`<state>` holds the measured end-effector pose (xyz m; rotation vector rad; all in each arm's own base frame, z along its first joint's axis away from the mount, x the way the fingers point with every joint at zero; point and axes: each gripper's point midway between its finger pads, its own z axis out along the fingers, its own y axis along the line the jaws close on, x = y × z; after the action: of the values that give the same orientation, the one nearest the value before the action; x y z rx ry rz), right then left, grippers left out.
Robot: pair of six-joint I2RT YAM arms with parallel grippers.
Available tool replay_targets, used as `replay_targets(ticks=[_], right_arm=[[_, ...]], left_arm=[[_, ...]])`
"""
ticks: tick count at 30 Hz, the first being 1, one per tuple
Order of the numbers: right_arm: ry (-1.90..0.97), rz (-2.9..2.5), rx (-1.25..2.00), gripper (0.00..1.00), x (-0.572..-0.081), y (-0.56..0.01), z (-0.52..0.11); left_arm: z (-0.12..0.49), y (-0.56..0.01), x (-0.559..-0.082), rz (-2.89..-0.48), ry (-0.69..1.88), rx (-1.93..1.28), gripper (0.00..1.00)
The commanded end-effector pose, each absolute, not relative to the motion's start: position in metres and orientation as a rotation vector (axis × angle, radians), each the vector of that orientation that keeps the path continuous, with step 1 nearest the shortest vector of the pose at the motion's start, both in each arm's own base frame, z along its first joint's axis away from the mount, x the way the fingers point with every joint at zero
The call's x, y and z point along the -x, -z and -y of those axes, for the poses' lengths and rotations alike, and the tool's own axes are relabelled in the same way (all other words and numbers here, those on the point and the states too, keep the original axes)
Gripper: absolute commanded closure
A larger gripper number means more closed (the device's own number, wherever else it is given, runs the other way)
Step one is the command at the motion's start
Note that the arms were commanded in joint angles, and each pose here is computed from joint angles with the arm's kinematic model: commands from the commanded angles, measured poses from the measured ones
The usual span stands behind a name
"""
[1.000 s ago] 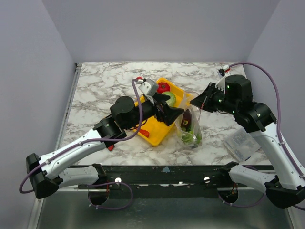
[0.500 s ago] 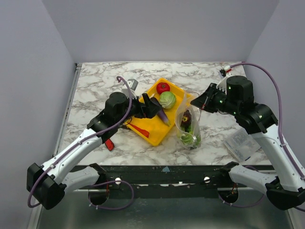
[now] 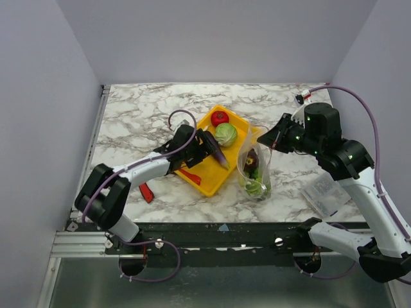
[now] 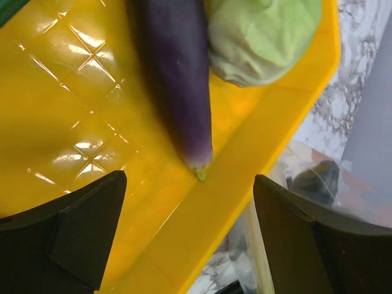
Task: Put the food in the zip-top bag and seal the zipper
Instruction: Pick up the fake vegetable from the bin.
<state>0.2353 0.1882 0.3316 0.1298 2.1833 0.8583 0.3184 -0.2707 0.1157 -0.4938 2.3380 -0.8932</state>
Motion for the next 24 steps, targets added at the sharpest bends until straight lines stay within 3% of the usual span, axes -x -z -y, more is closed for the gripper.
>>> replay_targets(ticks=[1,5,19,24], right_arm=[[-0.855,-2.152,-0.129,0.99,-0.236,-0.337,-0.185],[-0.855,-2.157,-0.13,0.99,-0.237,-0.334,-0.186],[-0.856,-2.16,-0.129,0.99,-0.238,-0.331,-0.187],[-0.851,-2.154,-0.13,0.99,-0.236,-0.333,-0.185]], left_arm=[[0.301,-0.113,-0.336,-2.336,1.01,0.669,0.17],[0.306,-0.093,-0.335,-2.374,0.906,0.723,0.27],[0.301,-0.052,-0.326,-2.602,0.321,0.997,0.26],[0.303,-0.04,-0.322,-2.625,0.267,0.995,0.3]])
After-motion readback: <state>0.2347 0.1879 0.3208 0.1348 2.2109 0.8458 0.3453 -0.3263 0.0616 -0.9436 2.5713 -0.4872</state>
